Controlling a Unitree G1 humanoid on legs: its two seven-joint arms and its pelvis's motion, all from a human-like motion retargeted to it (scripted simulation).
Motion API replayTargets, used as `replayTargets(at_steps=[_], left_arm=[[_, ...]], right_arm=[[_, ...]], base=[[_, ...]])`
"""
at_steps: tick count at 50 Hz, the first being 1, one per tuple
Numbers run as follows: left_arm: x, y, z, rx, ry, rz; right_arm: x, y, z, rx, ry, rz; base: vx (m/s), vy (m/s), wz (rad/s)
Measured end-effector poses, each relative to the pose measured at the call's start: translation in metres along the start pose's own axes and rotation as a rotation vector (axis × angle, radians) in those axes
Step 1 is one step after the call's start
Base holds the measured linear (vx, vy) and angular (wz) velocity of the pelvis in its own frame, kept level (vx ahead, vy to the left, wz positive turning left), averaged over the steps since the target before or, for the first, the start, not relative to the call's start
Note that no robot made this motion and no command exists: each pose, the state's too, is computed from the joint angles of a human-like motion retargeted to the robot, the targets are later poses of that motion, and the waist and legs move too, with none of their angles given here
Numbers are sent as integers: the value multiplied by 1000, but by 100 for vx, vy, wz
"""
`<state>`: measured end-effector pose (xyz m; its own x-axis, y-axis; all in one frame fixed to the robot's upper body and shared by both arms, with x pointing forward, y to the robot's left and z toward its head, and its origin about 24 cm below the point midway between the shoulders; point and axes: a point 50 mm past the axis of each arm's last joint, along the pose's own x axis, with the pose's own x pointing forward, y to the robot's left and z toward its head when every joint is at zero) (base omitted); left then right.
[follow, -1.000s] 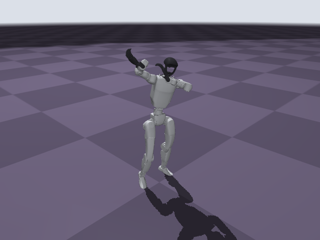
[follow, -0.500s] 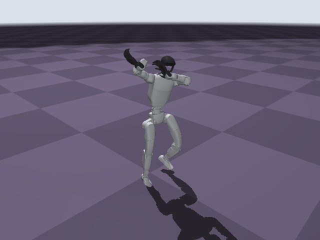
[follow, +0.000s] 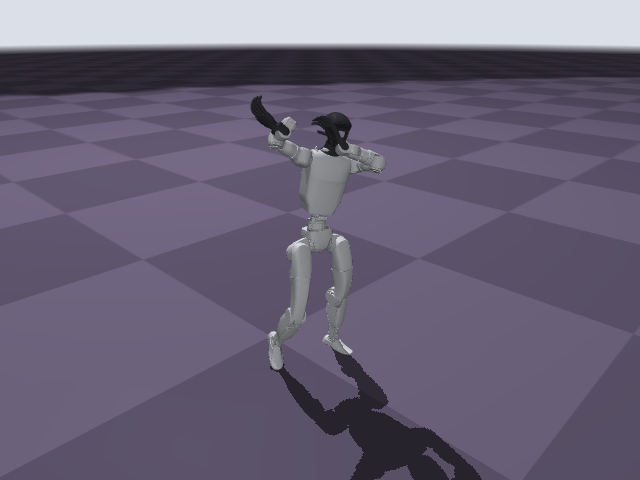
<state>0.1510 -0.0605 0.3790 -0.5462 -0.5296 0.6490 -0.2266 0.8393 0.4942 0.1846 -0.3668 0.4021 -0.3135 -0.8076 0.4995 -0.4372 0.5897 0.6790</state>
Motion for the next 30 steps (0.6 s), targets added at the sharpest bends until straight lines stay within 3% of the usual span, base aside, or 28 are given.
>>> replayTargets(at_steps=[19,30], left_arm=[[-10,15,-3,57,8,15],[-9,-2,-4,39,33,-48]], right_arm=[[-2,19,-11,94,6,-15],[-10,16,-11,85,68,-5]], base=[[39,0,9],[36,-5,-9]])
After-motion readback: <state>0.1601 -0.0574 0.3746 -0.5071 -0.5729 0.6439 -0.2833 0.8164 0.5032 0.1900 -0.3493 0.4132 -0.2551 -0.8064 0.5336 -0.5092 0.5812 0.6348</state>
